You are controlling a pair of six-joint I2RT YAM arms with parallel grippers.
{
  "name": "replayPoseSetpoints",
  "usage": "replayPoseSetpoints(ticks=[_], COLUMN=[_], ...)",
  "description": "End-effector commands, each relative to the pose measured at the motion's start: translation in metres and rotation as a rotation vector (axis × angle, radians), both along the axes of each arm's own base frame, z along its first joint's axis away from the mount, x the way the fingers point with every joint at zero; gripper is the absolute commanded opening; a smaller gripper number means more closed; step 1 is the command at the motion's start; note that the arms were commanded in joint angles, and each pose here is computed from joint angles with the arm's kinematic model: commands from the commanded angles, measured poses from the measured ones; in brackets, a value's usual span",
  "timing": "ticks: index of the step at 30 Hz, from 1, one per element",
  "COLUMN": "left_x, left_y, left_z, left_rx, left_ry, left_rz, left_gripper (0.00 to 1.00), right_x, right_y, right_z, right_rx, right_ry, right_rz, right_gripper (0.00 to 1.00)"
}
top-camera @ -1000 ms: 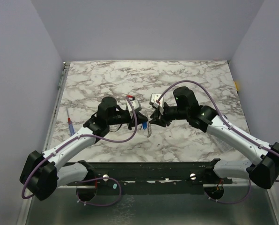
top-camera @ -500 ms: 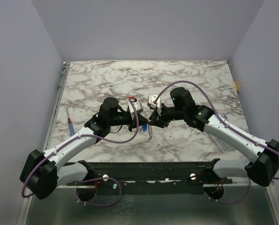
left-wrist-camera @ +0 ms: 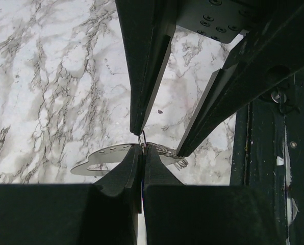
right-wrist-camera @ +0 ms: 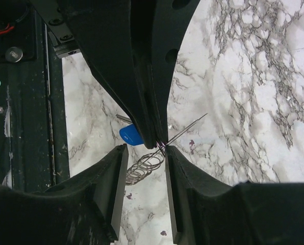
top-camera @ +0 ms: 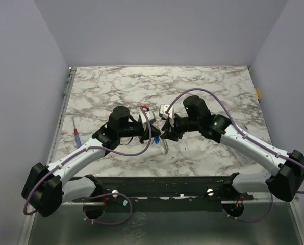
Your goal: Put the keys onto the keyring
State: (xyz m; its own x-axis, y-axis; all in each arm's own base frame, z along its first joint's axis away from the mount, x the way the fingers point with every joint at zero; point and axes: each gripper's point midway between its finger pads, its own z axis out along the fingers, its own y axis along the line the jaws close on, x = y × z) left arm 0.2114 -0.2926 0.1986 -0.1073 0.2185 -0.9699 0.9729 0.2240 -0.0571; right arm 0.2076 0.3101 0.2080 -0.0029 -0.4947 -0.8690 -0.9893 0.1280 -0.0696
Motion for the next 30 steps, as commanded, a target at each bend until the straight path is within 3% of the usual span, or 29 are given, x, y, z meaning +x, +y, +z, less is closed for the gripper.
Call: replayPoseSetpoints(ticks=[1,17,23,30], left_x=[-0.001,-0.009,-0.010,-0.013], left_y=[-0.007,-0.007,-0.006,-0.007], left_z=[0.027,0.034,0.035,0.036], left_rx=[-0.051,-0.068,-0.069,-0.074], left_ry=[-0.079,-0.110,-0.115,-0.112], left_rz=[-0.032,-0.070,-0.066,-0.084], left_gripper=[0.00,0.00,0.00,0.00], right_x=[0.001,0.001,0.002,0.004], right_y=[0.008,0.002,-0.013,-0.014], right_z=[0.003,0.003,0.030,0.035], right_rx=[0.009,0.038,0.143,0.160], right_ry=[-0.011,-0.073,-0.210,-0.231], right_rz=[0.014,-0.001,-0.068,-0.083], right_gripper=[0.45,0.46,0.56,0.59])
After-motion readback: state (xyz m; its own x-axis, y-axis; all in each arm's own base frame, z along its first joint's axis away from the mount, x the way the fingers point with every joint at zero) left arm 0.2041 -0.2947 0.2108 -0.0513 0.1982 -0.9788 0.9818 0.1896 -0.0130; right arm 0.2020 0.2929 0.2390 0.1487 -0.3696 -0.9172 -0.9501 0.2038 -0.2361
